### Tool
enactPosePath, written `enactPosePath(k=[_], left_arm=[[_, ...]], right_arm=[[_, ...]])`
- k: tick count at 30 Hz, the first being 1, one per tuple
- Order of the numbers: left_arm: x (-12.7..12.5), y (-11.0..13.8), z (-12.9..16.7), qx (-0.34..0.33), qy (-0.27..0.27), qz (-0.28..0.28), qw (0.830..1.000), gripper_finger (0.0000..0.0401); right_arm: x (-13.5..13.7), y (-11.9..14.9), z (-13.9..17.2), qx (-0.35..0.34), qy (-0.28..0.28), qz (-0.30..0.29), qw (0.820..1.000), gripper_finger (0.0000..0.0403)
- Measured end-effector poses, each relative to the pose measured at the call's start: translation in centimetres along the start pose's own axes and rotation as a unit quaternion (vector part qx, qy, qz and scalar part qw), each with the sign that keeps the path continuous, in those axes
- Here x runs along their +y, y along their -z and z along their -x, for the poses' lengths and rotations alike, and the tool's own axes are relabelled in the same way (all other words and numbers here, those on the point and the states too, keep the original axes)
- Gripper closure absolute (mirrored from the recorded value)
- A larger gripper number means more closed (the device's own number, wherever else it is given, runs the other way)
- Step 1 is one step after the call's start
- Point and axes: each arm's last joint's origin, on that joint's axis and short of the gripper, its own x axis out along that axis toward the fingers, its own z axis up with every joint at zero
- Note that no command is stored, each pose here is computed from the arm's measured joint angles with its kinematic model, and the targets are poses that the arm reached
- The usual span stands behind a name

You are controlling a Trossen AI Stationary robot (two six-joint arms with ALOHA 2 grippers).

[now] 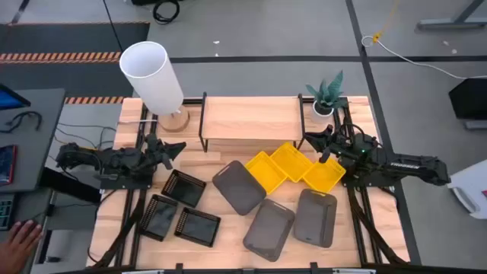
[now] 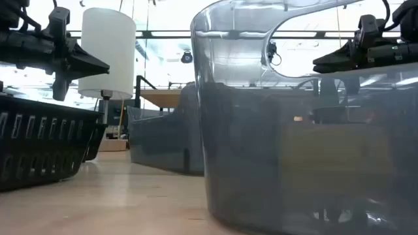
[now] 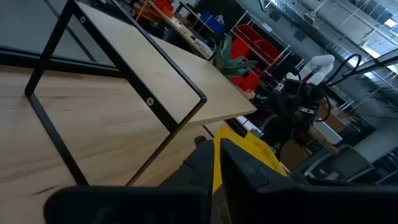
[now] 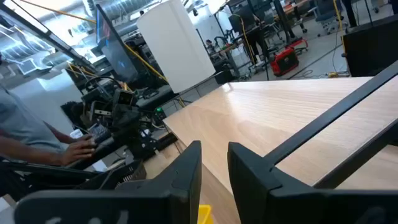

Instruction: Stack baskets on shelf by color

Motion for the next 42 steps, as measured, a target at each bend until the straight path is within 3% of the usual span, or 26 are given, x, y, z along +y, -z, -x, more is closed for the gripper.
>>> enactPosePath(k=[42], left_arm=[[-0.01,-0.01,0.00,0.000,0.000,0.000,1.000,0.0366]], right_arm=[[0.00,0.00,0.00,0.000,0.000,0.000,1.000,0.0318]])
